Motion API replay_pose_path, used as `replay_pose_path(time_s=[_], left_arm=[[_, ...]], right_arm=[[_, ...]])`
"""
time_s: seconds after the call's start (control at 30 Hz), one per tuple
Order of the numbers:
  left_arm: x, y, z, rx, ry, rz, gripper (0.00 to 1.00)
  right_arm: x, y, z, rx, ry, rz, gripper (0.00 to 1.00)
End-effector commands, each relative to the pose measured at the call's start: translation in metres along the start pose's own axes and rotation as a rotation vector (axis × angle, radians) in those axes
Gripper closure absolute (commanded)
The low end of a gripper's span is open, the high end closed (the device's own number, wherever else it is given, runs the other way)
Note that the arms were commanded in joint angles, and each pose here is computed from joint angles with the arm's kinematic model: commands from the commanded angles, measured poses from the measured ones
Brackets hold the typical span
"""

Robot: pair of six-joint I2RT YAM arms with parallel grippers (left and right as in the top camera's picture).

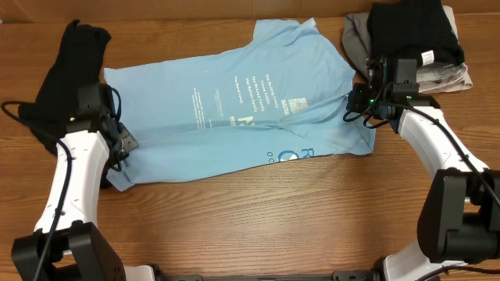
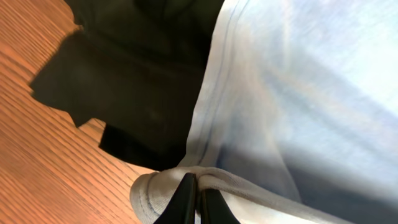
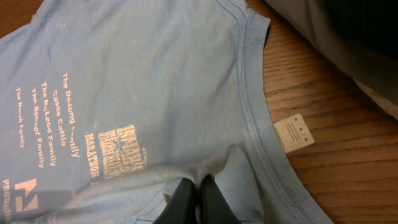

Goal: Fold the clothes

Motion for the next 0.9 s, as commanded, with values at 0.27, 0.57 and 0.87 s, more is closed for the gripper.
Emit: replay_pose_path(time_s=[0.27, 0.57, 0.87], left_arm=[[-0.015, -0.026, -0.012, 0.05, 0.055, -0.102, 0.96], [-0.003, -0.027, -0.016, 0.056, 0.044, -0.083, 0.96], [0.026, -0.022, -0.021, 0.075, -0.001, -0.018, 0.96]], right_arm=[[0.0, -0.004, 0.0, -0.013, 0.008, -0.014, 0.96], [0.0, -0.008, 0.0, -0.018, 0.007, -0.034, 0.96], [-0.001, -0.021, 0.0, -0.036, 0.016, -0.107, 0.96]])
Point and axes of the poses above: each gripper's point midway between its finger pads, its own x axis out along the fingers, its own z axis along the line the jaws close on, y = z × x, the point moved 7 cm from there along -x, back along the fingers, and after that the axes turned 9 degrees about -x, right-handed, at the moved point
